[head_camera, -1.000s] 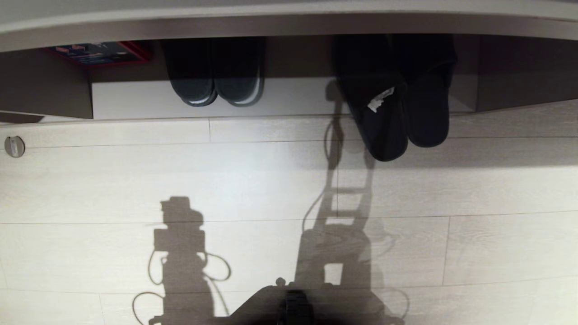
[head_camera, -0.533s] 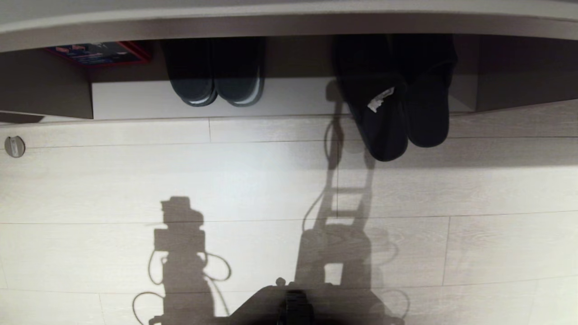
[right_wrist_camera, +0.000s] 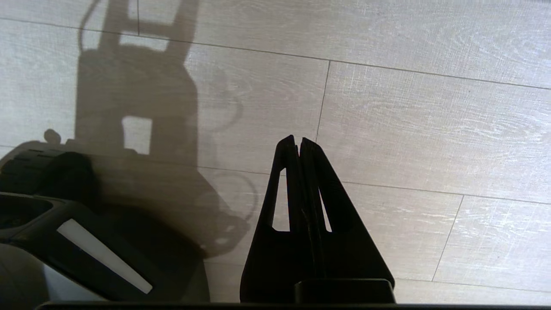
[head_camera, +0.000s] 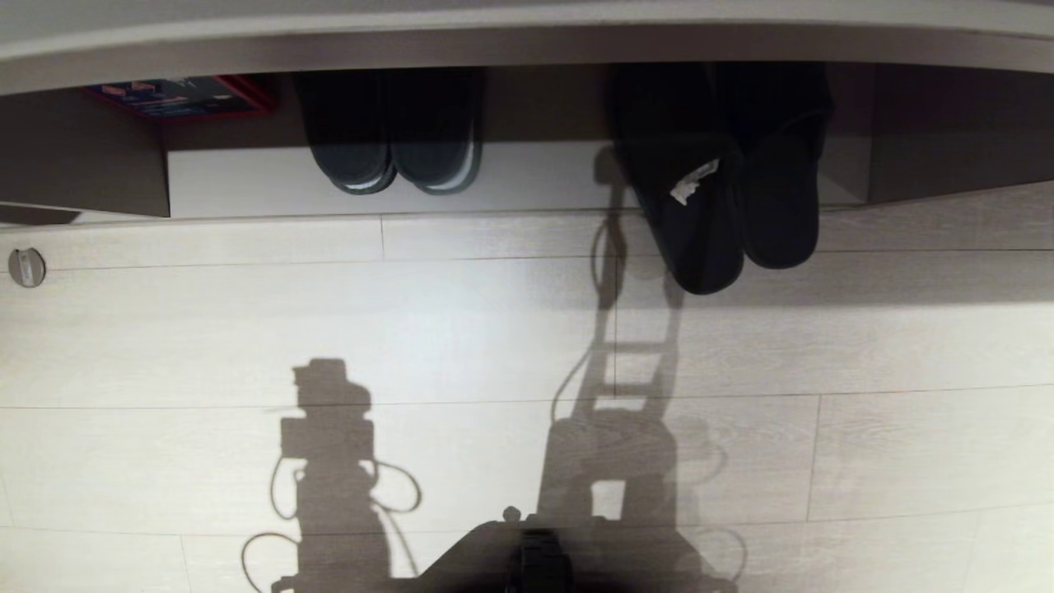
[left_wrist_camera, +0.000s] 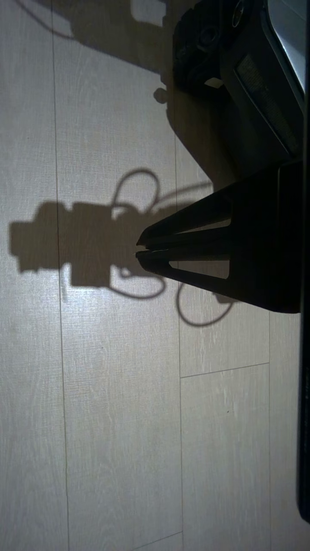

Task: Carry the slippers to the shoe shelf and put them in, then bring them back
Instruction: Pick up the slippers in the shoe cabinet

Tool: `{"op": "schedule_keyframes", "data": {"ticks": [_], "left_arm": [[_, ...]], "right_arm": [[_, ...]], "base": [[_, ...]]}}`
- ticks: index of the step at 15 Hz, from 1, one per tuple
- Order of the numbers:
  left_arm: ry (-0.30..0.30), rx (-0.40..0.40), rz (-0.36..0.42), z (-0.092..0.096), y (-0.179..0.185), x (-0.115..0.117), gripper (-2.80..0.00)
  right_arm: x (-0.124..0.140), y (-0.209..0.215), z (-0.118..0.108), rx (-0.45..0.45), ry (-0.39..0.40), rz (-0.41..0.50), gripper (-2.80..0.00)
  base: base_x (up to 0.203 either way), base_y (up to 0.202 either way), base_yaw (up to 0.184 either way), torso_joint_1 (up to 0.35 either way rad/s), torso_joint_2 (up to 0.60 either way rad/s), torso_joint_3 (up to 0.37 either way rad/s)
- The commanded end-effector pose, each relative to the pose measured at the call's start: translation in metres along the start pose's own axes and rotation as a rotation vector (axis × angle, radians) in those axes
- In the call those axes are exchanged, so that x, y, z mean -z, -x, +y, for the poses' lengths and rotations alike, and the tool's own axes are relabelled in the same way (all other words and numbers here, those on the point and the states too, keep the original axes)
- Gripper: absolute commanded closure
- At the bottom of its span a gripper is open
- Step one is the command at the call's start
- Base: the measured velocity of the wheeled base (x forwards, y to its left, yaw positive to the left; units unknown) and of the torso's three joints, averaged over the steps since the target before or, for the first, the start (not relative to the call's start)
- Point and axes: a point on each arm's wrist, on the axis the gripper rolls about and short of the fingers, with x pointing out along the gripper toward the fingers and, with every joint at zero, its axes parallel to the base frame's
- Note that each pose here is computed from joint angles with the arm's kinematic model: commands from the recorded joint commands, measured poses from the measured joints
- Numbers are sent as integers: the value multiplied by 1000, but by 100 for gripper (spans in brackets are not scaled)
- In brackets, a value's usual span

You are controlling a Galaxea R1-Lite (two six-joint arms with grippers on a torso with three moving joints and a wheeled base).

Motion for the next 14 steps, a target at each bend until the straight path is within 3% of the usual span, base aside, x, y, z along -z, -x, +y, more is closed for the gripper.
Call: {"op": "schedule_keyframes", "data": {"ticks": [1, 4, 6, 9, 13, 14], "left_arm": [[1, 0, 0, 0, 0, 0, 0], [1, -2, 0, 0, 0, 0, 0], [1, 0, 0, 0, 0, 0, 0], [1, -1, 0, 0, 0, 0, 0], [-1, 0, 0, 0, 0, 0, 0], [-2, -2, 0, 0, 0, 0, 0]], "right_arm": [[-1, 0, 0, -1, 3, -7, 0], [-41, 5, -2, -56, 6, -85, 0], [-83, -10, -5, -89, 8, -51, 0], [-128, -70, -9, -134, 25, 39, 0], [-145, -158, -6, -209, 125, 26, 0], [-145, -173, 0, -248, 149, 2, -280]], "base": [[0, 0, 0, 0, 0, 0], [0, 0, 0, 0, 0, 0], [0, 0, 0, 0, 0, 0], [0, 0, 0, 0, 0, 0], [0, 0, 0, 0, 0, 0], [0, 0, 0, 0, 0, 0]]}}
